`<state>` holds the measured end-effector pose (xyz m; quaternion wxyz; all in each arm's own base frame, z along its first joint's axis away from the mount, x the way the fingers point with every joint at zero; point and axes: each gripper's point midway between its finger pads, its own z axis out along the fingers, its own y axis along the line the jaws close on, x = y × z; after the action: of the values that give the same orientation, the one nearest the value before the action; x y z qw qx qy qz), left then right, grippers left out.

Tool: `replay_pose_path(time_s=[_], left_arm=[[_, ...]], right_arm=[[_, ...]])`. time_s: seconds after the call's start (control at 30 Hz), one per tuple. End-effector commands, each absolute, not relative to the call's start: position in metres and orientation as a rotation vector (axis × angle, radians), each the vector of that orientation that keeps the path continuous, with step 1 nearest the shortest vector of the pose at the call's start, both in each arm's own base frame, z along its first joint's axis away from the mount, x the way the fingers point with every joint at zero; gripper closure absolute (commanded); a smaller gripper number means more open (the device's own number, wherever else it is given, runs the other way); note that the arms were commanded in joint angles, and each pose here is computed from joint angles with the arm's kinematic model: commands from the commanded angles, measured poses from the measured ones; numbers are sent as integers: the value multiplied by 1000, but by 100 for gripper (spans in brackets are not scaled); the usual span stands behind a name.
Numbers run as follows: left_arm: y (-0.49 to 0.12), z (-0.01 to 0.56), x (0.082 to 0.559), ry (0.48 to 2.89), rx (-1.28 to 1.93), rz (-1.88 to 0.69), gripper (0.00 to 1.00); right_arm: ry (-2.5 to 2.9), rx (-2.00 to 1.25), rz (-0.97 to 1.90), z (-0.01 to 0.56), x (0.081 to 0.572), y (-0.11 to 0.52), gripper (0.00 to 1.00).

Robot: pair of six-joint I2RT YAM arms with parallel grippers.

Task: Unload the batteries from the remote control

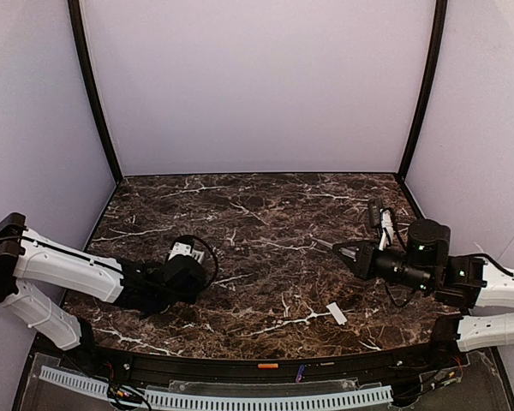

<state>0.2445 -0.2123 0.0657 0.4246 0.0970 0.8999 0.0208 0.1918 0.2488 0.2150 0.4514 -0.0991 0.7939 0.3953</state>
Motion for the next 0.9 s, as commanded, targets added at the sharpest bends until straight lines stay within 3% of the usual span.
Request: replay_pose_path(time_s=[0.0,0.53,0.7,0.87], left_arm=[[-205,54,241,2269,175,28,89],[-197,32,234,2315,153,44,65],[-195,30,233,2322,150,53,51],[-194,37,234,2317,165,86,30]], right_arm=[[1962,-217,973,214,193,245,100],[1976,-201,972,210,192,242,100],[1974,-196,969,210,192,241,100],[1976,-198,969,210,192,241,100]])
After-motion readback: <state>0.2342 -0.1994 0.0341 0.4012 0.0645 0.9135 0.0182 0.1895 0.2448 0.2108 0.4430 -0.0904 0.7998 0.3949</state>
